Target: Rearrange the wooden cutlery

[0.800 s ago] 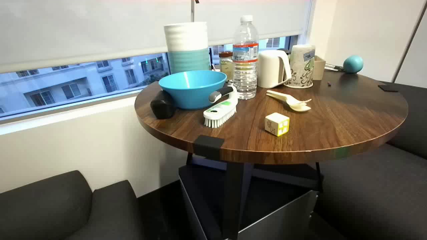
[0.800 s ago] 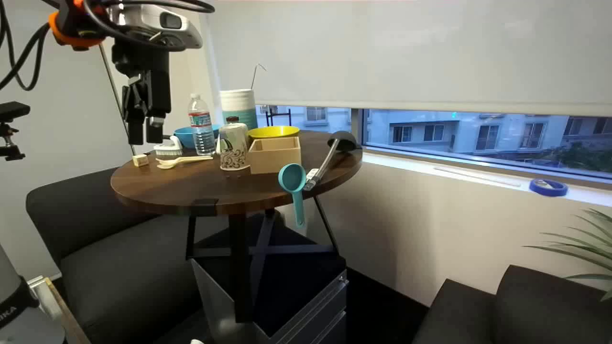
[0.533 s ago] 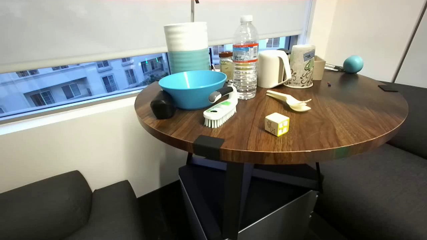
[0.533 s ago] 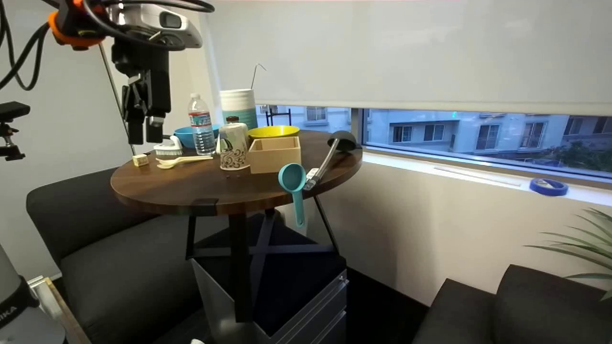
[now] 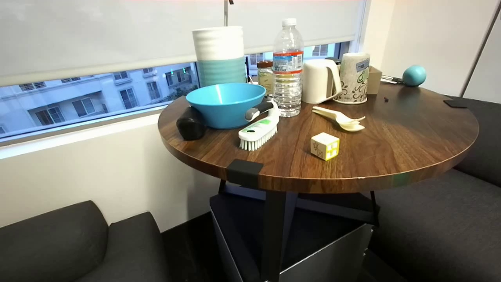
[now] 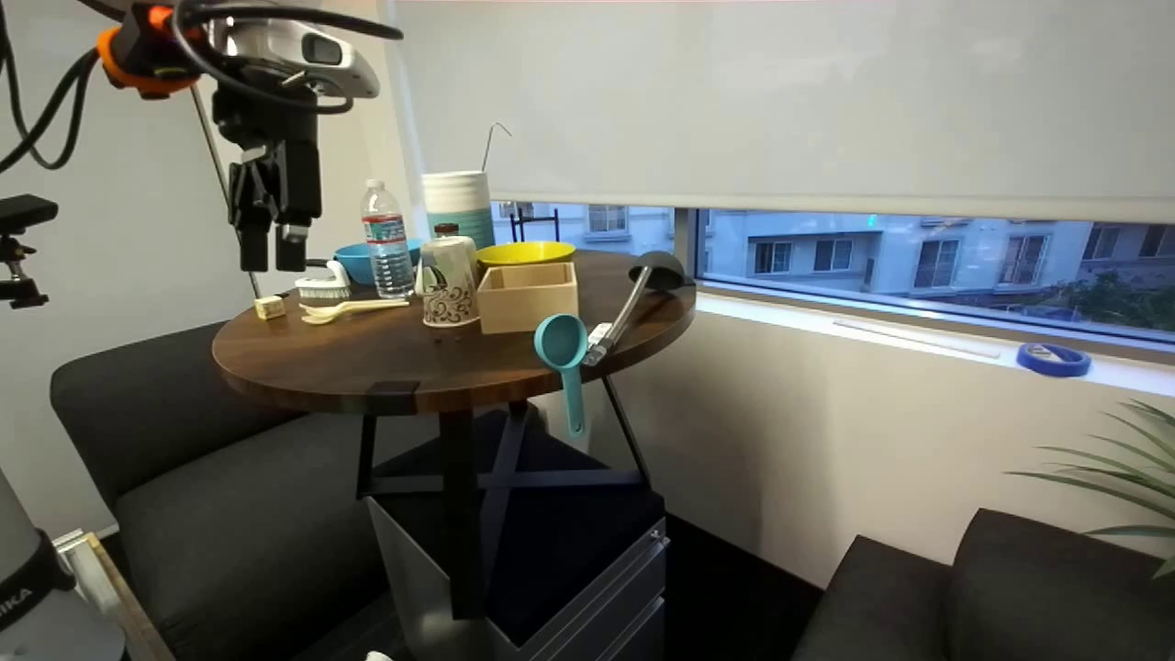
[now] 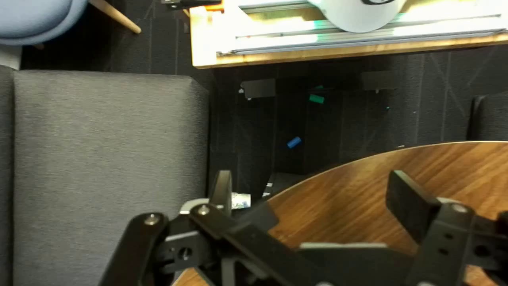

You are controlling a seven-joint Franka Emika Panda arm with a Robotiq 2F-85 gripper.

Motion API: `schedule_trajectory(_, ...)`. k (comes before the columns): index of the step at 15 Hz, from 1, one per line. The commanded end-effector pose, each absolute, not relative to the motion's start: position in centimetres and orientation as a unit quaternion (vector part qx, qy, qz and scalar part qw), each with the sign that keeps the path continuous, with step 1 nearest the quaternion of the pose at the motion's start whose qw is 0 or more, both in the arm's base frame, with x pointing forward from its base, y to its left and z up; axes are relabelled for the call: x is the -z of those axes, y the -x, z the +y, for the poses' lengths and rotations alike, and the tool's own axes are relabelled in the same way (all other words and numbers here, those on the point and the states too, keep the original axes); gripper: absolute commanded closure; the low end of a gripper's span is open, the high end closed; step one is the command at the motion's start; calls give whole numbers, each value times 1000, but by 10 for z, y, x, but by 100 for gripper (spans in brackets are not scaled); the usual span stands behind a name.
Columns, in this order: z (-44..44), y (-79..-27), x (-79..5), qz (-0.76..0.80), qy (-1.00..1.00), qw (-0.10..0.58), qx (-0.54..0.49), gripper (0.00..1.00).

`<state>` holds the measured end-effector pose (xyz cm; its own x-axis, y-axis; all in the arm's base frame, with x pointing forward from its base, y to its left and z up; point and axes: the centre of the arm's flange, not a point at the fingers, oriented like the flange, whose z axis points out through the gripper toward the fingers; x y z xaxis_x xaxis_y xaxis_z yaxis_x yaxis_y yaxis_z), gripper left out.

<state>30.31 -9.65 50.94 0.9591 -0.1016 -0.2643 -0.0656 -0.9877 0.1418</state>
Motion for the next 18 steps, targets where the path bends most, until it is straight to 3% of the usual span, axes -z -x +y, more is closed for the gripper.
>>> schedule_trajectory(1,-32,-318,-514,-43,-987,22,155,0)
schedule_trajectory(11,66,-388,-482,-136,-990,7,27,0)
schedule_trajectory(18,62,-384,-474,-127,-991,18,28,0)
